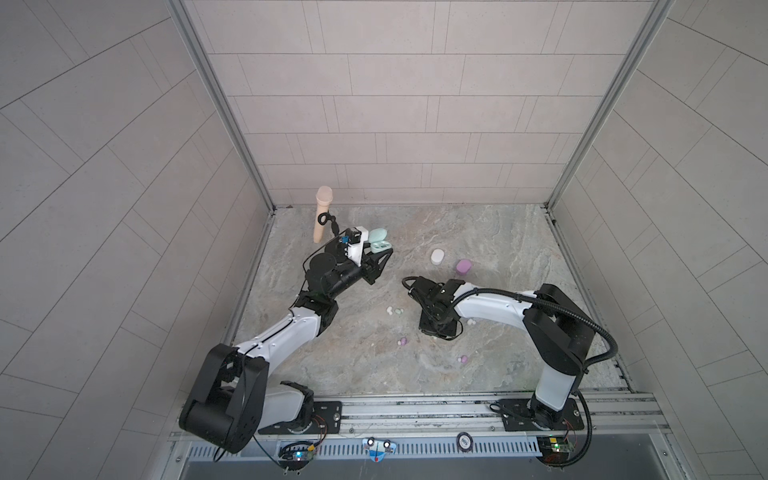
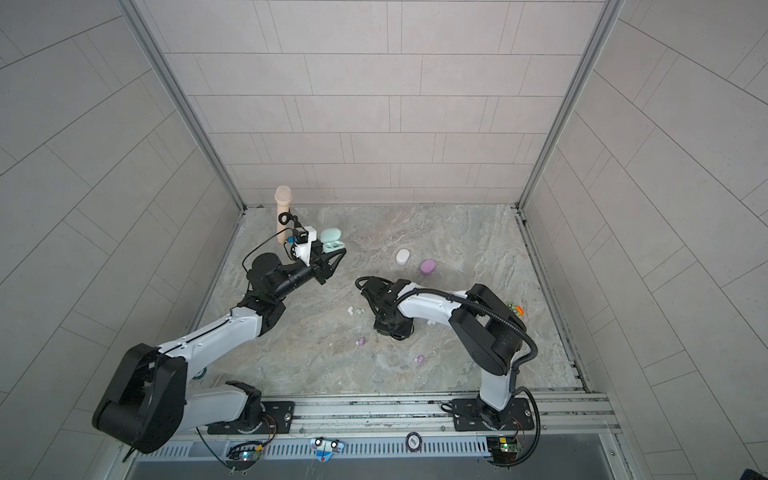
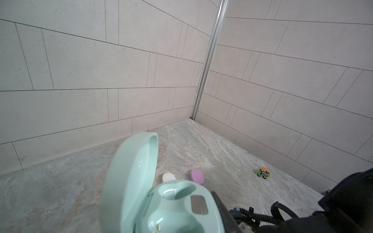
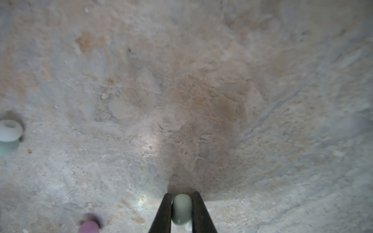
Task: Insert wireless bluetooth earbuds into charging case
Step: Pick up the wireless bluetooth earbud from the center of the table, then insert the wireless bluetooth earbud into the charging case.
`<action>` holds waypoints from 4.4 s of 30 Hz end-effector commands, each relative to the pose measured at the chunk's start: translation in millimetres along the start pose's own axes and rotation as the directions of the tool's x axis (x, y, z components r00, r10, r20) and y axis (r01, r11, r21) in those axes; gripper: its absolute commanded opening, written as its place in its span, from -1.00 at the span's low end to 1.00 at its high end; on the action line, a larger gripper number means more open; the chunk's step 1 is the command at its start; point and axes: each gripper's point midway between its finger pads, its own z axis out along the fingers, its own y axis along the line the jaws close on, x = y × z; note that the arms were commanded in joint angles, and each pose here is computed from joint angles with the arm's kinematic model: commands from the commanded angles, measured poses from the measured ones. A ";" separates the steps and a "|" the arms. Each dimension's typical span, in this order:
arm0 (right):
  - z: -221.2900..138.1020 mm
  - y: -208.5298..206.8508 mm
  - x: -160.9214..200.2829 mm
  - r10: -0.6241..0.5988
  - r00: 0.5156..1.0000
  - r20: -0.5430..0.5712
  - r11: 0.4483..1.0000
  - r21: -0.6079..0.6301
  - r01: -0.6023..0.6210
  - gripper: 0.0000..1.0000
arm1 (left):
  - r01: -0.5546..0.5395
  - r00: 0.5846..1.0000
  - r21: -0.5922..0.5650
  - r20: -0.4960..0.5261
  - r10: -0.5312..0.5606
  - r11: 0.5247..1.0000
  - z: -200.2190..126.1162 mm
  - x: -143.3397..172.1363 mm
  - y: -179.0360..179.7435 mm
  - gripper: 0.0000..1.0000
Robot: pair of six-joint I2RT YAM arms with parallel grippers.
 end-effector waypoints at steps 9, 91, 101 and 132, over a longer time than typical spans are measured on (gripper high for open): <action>1.1 -15.7 -0.3 0.029 1.000 0.011 0.999 0.041 -0.030 -0.88 | 0.000 1.000 0.039 0.023 -0.001 0.999 -3.3 -6.5 -7.6 -0.98; -316.1 0.0 9.1 -0.404 0.644 0.649 0.319 -0.560 0.765 -1.00 | -0.106 0.994 0.721 0.061 0.090 0.684 7.8 -3.4 -227.8 -0.93; -312.5 2.0 12.2 -0.407 0.655 0.636 0.310 -0.579 0.754 -1.00 | -0.110 0.994 0.722 0.073 0.083 0.683 7.4 -6.1 -228.3 -0.93; -313.0 -3.5 6.2 -0.406 0.674 0.617 0.378 -0.558 0.739 -0.52 | -0.121 0.992 0.744 0.113 0.055 0.658 3.4 -9.5 -240.1 -0.93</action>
